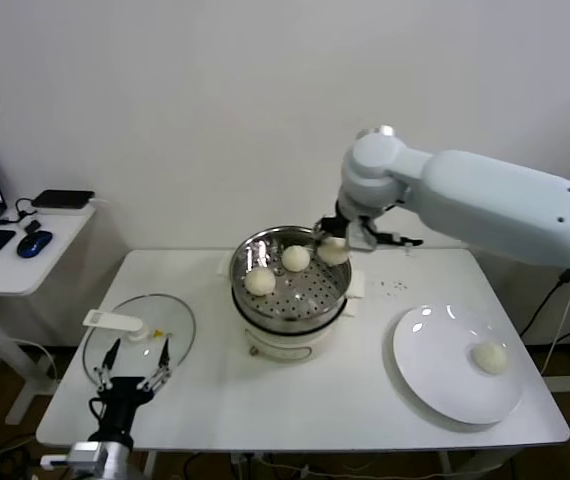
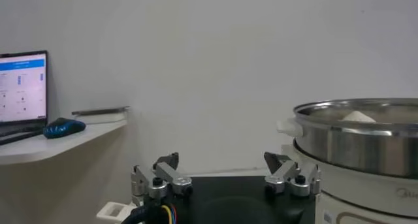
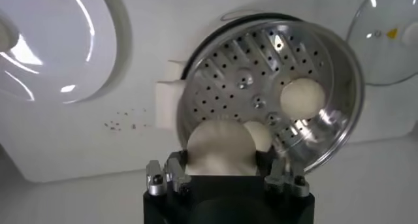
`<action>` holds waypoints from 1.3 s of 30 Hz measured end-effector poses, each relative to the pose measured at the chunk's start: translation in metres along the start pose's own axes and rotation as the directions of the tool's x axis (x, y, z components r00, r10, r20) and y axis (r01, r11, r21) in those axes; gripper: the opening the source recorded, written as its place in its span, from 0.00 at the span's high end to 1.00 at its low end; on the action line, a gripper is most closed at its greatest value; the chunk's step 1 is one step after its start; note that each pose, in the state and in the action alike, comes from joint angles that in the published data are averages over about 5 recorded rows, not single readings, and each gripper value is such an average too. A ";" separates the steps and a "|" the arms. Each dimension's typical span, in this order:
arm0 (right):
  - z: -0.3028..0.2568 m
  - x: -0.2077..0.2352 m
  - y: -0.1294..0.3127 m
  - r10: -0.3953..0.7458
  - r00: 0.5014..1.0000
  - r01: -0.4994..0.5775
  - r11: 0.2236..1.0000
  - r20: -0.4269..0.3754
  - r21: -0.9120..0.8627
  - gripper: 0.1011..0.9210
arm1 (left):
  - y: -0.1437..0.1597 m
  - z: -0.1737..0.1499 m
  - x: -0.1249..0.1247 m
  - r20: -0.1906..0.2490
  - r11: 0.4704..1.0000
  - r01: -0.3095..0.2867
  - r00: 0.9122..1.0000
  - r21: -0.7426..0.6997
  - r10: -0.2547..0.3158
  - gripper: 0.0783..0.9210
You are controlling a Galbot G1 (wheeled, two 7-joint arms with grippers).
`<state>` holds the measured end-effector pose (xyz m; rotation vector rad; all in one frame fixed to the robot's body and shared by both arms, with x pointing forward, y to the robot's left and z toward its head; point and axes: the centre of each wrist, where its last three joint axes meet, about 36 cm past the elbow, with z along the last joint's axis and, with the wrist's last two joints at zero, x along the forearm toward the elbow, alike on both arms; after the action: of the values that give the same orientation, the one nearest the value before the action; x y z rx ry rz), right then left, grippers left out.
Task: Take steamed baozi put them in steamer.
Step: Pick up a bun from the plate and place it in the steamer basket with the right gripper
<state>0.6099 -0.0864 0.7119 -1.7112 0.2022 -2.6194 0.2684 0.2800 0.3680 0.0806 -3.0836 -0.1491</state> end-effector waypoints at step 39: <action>-0.036 -0.115 -0.075 -0.031 0.978 0.029 1.000 0.209 0.010 0.31 | -0.001 0.014 -0.003 -0.034 1.000 0.004 0.999 0.009 -0.004 0.12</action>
<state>0.6286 0.0009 0.6010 -1.9844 0.1658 -2.4320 0.2710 0.2803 0.3543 0.0892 -3.0507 -0.1326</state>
